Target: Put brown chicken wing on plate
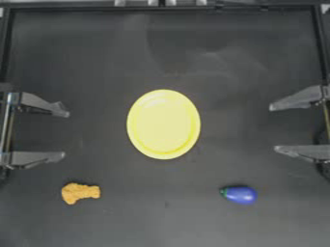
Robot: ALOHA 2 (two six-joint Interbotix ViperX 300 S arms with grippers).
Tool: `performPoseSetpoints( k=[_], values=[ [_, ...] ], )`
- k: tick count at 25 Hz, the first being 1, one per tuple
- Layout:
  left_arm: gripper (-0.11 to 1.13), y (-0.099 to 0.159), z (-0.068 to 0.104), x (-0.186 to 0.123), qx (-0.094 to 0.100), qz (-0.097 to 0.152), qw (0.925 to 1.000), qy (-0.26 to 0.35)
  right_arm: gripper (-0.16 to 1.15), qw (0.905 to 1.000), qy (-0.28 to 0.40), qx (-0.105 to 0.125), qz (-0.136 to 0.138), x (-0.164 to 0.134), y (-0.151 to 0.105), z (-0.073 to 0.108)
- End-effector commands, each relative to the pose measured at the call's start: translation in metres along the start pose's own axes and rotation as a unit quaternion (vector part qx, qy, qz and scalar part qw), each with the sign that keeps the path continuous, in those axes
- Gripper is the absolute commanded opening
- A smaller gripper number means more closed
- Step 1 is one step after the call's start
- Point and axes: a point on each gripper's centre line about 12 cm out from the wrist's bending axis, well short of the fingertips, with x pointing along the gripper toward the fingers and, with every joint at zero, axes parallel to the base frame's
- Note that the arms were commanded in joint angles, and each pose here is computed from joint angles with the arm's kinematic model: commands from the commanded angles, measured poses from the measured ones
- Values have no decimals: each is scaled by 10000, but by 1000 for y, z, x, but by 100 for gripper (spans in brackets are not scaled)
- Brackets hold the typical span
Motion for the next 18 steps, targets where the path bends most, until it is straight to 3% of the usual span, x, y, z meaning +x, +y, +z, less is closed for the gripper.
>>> performPoseSetpoints(
  k=[1,4,8,13,18],
  values=[
    [103,0,14,2,-7,-11,9993,383,99,9999,-115,51,-8,3,0,11],
    [103,0,16,2,-61,-4,9952,980,99,9999,-38,126,-31,3,-1,10],
    [103,0,10,6,-189,13,9836,1793,99,9998,23,194,-45,3,-1,9],
    [103,-2,-7,19,-496,86,9563,2880,99,9997,38,239,-45,3,-1,9],
    [103,-13,-18,29,-603,5,9355,3481,99,9996,92,255,-44,2,-1,8]
  ],
)
